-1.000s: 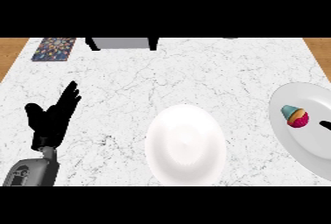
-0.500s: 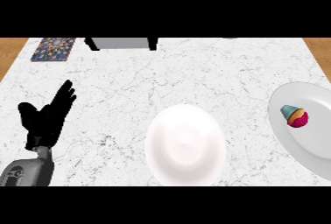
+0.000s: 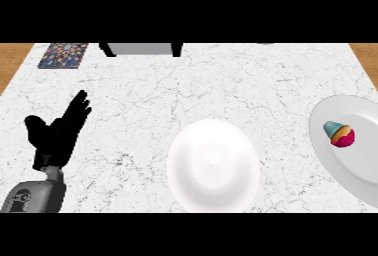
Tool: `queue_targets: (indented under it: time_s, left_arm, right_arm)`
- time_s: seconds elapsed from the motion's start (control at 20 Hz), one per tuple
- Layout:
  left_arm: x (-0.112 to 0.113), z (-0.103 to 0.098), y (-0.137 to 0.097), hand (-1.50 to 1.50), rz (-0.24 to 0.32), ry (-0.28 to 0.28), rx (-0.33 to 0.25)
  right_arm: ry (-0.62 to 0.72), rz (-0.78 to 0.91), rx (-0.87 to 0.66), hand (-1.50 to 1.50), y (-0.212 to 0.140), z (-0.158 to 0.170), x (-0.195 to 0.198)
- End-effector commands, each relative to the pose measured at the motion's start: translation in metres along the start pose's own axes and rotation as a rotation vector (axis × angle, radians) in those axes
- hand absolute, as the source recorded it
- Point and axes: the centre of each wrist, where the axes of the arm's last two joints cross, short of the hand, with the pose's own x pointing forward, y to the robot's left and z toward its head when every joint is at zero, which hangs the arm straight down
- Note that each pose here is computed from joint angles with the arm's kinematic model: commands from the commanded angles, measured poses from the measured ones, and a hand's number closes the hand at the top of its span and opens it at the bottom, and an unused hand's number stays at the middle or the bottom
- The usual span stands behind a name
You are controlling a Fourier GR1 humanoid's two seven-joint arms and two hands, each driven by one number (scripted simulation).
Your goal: Pick the cupcake from the plate and place it in the plate
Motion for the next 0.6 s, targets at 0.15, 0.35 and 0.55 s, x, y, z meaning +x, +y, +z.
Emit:
queue_targets:
  time_s: [0.15,0.35,0.55]
  left_arm:
    - [0.005,-0.003,-0.006,0.0,0.0,0.007,0.005]
    - [-0.009,-0.002,0.0,0.0,0.004,0.003,0.0]
    - [-0.006,0.014,0.0,0.0,-0.008,-0.002,0.008]
  right_arm:
    - [0.0,0.005,-0.031,-1.5,-0.04,0.012,-0.003]
    - [0.005,0.046,-0.025,-1.5,-0.047,0.021,-0.017]
    - [0.028,0.072,-0.06,-1.5,-0.065,0.022,-0.032]
